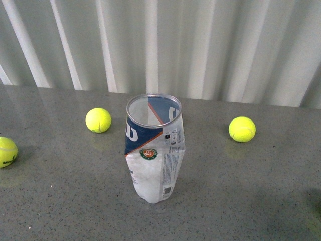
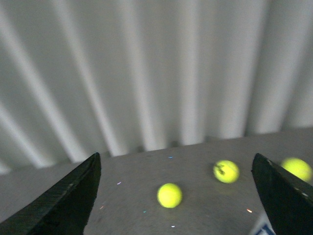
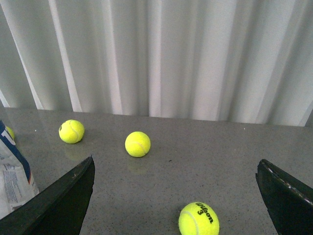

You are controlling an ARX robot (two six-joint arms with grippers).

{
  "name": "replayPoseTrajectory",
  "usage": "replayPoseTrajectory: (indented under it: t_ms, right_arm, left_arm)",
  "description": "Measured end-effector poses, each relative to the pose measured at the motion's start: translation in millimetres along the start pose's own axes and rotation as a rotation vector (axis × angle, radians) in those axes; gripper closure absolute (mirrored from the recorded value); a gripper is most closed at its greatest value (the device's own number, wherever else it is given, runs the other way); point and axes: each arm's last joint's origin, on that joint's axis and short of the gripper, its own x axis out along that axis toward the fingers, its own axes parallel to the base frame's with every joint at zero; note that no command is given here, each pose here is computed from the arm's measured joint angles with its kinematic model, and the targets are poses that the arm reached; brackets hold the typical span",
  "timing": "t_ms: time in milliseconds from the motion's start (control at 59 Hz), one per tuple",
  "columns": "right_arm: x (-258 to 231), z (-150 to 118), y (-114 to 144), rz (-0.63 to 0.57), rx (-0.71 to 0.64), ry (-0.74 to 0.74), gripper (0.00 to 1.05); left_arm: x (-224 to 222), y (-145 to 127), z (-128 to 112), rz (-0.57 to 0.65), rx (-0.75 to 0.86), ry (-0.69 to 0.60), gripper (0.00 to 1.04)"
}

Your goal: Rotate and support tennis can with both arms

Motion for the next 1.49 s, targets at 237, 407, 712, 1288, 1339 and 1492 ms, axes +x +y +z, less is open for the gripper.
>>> replayPoseTrajectory:
  t_ms: [237,407,712,1288,1339,1492]
  right_arm:
    - [0.0,0.0,0.0,0.000,0.000,0.000,0.07]
    - [0.0,0.0,0.0,0.000,0.000,0.000,0.07]
    - [0.0,0.0,0.0,0.000,0.000,0.000,0.07]
    - [0.0,0.0,0.0,0.000,0.000,0.000,0.07]
    - [0.0,0.0,0.0,0.000,0.000,0.000,0.07]
    - [0.0,0.0,0.0,0.000,0.000,0.000,0.07]
  left_arm:
    - [-27.8,-7.9,-78.5,0.106,-0.111,0.000,0.64]
    - [-42.3,-14.0,-113.7,0.106,-0.120,0.005,0.98]
    - [-59.5,-20.5,-149.4,0.106,-0.128,0.011,1.01]
    - [-80.2,-26.7,-180.2,0.106,-0.128,0.004,1.01]
    - [-81.2,-26.9,-181.4,0.106,-0.128,0.004,1.01]
    - [-84.2,-27.8,-185.6,0.107,-0.127,-0.007,1.01]
